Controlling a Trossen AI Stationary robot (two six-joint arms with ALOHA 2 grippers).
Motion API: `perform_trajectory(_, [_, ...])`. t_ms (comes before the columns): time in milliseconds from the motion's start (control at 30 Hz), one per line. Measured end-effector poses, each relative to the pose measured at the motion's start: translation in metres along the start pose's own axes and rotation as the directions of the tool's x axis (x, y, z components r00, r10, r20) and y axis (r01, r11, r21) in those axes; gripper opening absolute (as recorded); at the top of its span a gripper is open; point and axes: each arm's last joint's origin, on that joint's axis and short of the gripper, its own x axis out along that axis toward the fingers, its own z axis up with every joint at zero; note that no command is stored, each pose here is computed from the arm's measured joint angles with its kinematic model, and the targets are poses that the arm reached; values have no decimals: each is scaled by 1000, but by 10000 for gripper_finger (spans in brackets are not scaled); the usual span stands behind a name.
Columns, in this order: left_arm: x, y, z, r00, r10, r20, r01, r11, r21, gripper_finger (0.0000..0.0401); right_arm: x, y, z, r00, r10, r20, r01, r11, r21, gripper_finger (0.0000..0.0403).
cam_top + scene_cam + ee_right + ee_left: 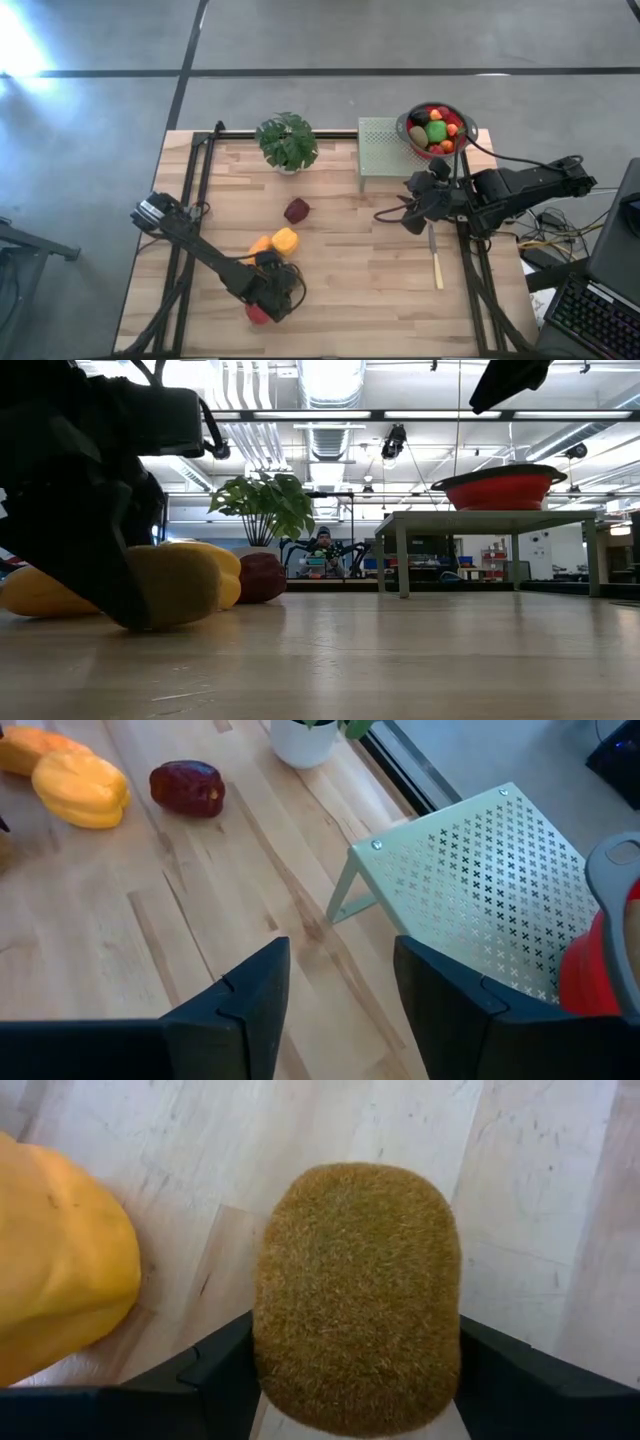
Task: Pick & Place Fruit
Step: Put the brown kiwi into the red strainer bowl on the shelf
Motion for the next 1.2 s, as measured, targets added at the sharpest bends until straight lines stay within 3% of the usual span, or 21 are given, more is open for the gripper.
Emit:
perform_trajectory(233, [-2, 2, 4, 1000, -9, 11, 9, 1000, -27, 228, 2, 5, 2, 999, 34, 41, -33, 999, -23, 169])
perform_trajectory(400, [-9, 3, 8, 999, -43, 14, 44, 996, -78, 233, 8, 21, 0, 981, 181, 75, -173, 980, -96, 180])
perform_trajectory(533, [-25, 4, 18, 991, -116, 70, 123, 985, -120, 232, 10, 39, -6, 935, 336, 117, -311, 932, -185, 189])
perform_trajectory(700, [-48, 9, 38, 956, -227, 183, 251, 960, -123, 232, 7, 64, -18, 843, 499, 199, -428, 848, -312, 194])
perform_trajectory(867, [-62, 16, 64, 881, -383, 277, 421, 902, -92, 232, -1, 90, -32, 747, 614, 255, -472, 760, -447, 191])
perform_trajectory(1033, [-58, 30, 94, 768, -552, 326, 607, 789, -93, 232, -2, 115, -41, 701, 667, 251, -441, 683, -583, 187])
perform_trajectory(1100, [-56, 38, 105, 728, -595, 341, 657, 748, -97, 232, -2, 123, -41, 706, 667, 240, -429, 672, -604, 188])
perform_trajectory(1200, [-53, 49, 116, 689, -632, 356, 698, 710, -91, 232, -2, 132, -35, 718, 651, 247, -431, 694, -576, 199])
